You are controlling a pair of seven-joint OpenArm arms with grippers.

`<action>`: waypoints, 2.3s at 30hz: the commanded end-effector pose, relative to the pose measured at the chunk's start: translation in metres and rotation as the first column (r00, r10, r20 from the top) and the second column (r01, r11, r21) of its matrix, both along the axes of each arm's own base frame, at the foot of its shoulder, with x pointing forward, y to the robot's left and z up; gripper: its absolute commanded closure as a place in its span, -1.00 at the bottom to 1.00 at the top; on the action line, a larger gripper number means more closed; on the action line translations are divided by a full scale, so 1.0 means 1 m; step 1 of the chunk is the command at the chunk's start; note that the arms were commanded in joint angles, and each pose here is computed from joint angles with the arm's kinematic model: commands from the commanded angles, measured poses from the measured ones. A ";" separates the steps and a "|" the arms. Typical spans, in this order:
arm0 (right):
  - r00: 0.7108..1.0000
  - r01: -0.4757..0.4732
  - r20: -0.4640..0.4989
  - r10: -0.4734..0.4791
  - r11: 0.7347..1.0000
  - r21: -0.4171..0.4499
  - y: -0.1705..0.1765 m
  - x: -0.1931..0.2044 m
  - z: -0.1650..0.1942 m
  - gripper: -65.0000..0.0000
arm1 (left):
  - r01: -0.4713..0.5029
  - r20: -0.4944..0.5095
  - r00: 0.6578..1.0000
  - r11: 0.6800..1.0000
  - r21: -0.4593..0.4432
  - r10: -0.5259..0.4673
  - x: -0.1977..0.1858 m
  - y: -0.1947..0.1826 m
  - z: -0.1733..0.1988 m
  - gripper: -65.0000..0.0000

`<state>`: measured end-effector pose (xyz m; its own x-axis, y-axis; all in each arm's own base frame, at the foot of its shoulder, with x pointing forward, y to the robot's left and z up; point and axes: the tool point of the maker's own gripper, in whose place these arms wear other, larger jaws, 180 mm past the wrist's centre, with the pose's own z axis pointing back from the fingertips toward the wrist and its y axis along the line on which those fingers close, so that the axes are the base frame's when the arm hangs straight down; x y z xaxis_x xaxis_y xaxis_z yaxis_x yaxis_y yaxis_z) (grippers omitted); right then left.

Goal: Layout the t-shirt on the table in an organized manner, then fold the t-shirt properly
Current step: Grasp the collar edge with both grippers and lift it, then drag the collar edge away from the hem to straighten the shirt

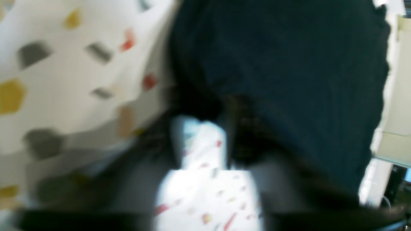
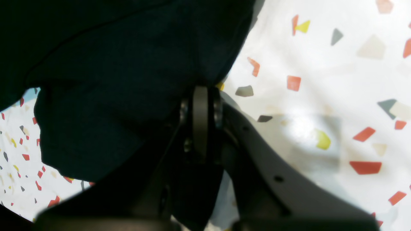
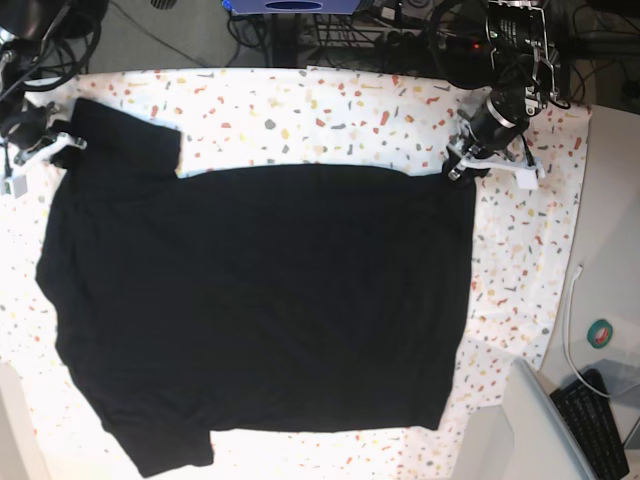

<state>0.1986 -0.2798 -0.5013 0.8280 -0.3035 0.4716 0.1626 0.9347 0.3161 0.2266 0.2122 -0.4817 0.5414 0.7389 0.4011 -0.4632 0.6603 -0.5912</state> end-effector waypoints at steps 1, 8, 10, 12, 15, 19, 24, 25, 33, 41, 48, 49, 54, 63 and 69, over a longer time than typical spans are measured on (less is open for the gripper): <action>0.999 -0.032 -0.043 0.032 0.999 -0.010 0.001 -0.007 -0.003 1.00 | 0.001 0.046 0.999 1.000 0.005 -0.002 0.010 0.004 0.011 1.00; 0.998 -0.050 -0.051 0.048 0.998 -0.040 -0.004 -0.012 0.003 1.00 | 0.041 0.052 0.998 0.996 0.084 -0.045 0.005 0.027 0.024 1.00; 0.996 -0.069 -0.055 0.065 0.995 -0.068 -0.007 -0.016 0.010 1.00 | 0.056 0.052 0.997 0.993 0.107 -0.062 -0.002 0.031 0.029 1.00; 0.995 -0.083 -0.060 0.078 0.992 -0.097 -0.010 -0.021 0.018 1.00 | 0.063 0.043 0.997 0.991 0.118 -0.068 -0.011 0.032 0.031 1.00; 0.993 -0.109 -0.065 0.102 0.986 -0.129 -0.006 -0.027 0.028 1.00 | 0.076 0.032 0.996 0.988 0.131 -0.081 -0.027 0.031 0.035 1.00; 0.987 -0.150 -0.085 0.138 0.974 -0.170 0.004 -0.042 0.043 1.00 | 0.105 0.010 0.994 0.984 0.145 -0.107 -0.051 0.026 0.041 1.00; 0.984 -0.179 -0.043 0.174 0.958 -0.225 0.017 -0.033 0.070 1.00 | 0.141 0.053 0.987 0.975 0.172 -0.152 -0.054 0.017 0.066 1.00; 0.983 -0.185 -0.035 0.182 0.953 -0.239 0.018 -0.026 0.077 1.00 | 0.149 0.079 0.983 0.972 0.181 -0.165 -0.048 0.014 0.075 1.00; 0.979 -0.186 0.020 0.201 0.936 -0.298 0.007 0.036 0.113 1.00 | 0.162 0.189 0.962 0.967 0.194 -0.199 0.000 0.006 0.107 1.00; 0.986 -0.157 0.005 0.169 0.925 -0.346 -0.007 0.086 0.125 1.00 | 0.195 0.222 0.949 0.969 0.149 -0.225 0.053 -0.001 0.115 1.00; 0.987 -0.149 0.013 0.161 0.939 -0.311 -0.005 0.132 0.119 1.00 | 0.158 0.231 0.956 0.981 0.109 -0.180 0.085 0.008 0.107 1.00; 0.986 -0.149 0.022 0.163 0.942 -0.300 -0.003 0.139 0.119 1.00 | 0.152 0.230 0.958 0.983 0.102 -0.171 0.089 0.009 0.105 1.00; 0.984 -0.151 0.055 0.168 0.959 -0.241 0.001 0.165 0.116 1.00 | 0.128 0.219 0.966 0.989 0.072 -0.141 0.103 0.014 0.096 1.00; 0.980 -0.133 0.130 0.152 0.981 -0.143 0.003 0.197 0.106 1.00 | 0.100 0.203 0.974 0.995 0.022 -0.102 0.126 0.018 0.085 1.00; 0.977 -0.134 0.154 0.145 0.987 -0.084 0.015 0.208 0.098 1.00 | 0.118 0.154 0.979 0.989 0.088 -0.131 0.136 0.020 0.075 1.00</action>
<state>0.3881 -0.2589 -0.4244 0.8142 -0.1448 0.5623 -0.0104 0.9646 0.2636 0.3501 0.2281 -0.4230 0.5855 0.6319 0.5078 -0.3103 0.7534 -0.5797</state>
